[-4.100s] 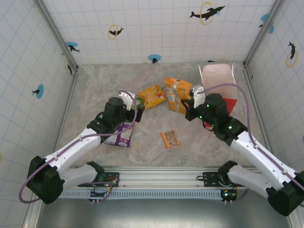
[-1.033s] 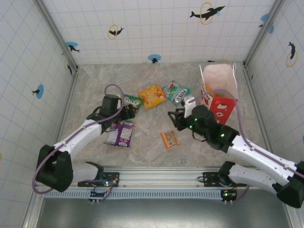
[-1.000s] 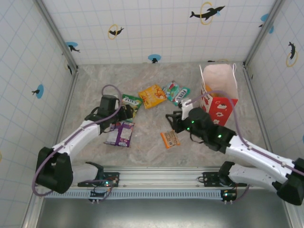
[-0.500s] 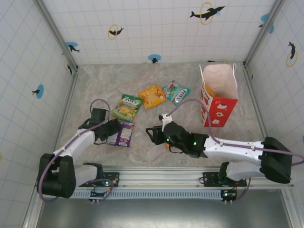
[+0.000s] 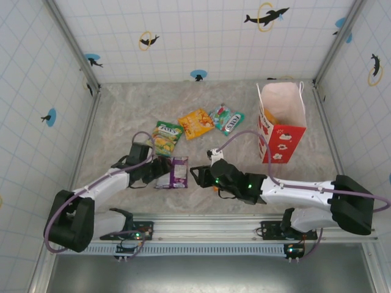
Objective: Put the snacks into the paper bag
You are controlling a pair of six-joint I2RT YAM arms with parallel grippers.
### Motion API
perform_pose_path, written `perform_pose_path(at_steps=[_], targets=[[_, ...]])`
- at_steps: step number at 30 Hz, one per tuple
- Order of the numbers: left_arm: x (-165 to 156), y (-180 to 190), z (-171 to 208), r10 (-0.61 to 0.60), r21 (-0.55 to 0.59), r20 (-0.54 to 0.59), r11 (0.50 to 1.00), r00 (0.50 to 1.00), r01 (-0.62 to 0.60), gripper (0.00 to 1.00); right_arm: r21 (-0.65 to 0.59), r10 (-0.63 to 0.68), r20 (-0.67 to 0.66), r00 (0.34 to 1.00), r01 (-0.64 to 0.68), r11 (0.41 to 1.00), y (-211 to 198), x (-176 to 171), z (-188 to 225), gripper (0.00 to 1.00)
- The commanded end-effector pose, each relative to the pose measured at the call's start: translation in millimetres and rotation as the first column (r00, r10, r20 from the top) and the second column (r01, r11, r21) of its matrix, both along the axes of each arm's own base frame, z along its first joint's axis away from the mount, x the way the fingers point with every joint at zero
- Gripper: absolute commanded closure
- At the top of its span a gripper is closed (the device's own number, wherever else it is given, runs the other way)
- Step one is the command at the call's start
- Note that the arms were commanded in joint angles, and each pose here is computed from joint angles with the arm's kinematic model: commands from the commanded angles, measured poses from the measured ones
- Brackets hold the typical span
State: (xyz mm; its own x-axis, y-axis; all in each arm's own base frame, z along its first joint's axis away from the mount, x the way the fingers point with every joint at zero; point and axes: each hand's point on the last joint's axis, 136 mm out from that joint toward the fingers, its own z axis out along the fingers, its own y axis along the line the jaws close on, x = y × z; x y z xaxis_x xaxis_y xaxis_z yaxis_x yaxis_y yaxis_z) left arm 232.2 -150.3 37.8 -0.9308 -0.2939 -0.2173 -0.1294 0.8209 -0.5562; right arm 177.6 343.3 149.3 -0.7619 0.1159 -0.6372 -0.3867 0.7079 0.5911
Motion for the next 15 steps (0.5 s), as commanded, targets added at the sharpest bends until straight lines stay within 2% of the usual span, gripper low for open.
perform_pose_path(at_steps=[1, 8, 15], targets=[[2.9, -18.3, 15.8, -0.016, -0.076, 0.01, 0.997, 1.0, 0.016, 0.16, 0.019, -0.051, -0.028, 0.998, 0.052, 0.998, -7.7, 5.9, -4.5, 0.52], [13.1, 4.4, 32.4, 0.0, 0.052, 0.073, 0.999, 0.997, -0.004, 0.16, 0.02, -0.012, -0.105, 0.994, 0.015, 1.0, 3.7, 1.3, -18.7, 0.52], [2.8, 16.2, 12.2, -0.008, 0.093, 0.03, 0.996, 1.0, 0.005, 0.26, 0.108, -0.027, -0.198, 0.98, 0.049, 0.993, 9.9, 4.9, -36.9, 0.53]])
